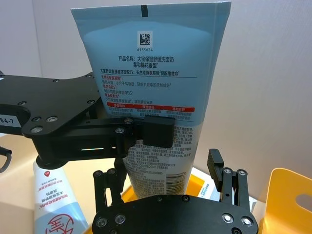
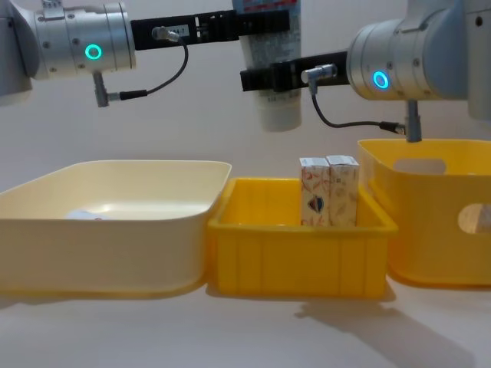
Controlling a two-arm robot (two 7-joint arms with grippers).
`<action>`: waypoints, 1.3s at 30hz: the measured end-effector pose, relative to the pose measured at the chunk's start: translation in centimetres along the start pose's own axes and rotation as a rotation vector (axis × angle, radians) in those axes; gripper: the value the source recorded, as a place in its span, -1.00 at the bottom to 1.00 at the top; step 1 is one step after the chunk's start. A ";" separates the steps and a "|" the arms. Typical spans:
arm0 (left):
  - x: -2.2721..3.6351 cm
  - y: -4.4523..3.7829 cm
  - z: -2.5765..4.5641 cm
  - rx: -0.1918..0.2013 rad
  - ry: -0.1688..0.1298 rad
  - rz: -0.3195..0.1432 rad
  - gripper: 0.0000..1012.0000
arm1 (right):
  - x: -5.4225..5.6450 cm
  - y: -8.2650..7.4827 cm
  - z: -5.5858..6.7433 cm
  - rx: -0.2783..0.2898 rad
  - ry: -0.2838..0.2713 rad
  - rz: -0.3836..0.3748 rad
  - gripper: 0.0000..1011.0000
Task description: Bimanual collaborative sorting of washing and personal care products
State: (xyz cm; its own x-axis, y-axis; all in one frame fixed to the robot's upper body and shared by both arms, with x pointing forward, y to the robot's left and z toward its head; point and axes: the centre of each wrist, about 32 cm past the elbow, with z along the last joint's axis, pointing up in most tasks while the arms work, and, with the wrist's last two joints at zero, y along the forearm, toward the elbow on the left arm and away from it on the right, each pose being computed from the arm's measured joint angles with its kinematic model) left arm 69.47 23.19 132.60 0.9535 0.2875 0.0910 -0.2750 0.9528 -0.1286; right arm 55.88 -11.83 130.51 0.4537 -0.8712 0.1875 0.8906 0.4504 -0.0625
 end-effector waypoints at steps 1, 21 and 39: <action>-0.01 0.00 0.01 0.000 -0.001 0.000 -0.45 | 0.0 0.0 0.0 0.000 0.000 0.000 0.98; -0.12 0.02 0.07 -0.001 -0.009 0.006 -0.45 | 0.0 0.1 0.0 0.001 -0.001 0.001 0.66; -0.13 0.05 0.07 -0.001 -0.011 0.007 -0.45 | 0.0 0.1 0.0 0.001 -0.001 0.001 0.45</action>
State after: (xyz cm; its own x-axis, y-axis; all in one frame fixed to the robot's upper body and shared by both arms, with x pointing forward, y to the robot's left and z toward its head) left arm 69.32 23.21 132.65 0.9501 0.2953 0.1005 -0.2816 0.9506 -0.1306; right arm 55.93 -11.77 130.45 0.4542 -0.8708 0.1882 0.8904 0.4510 -0.0617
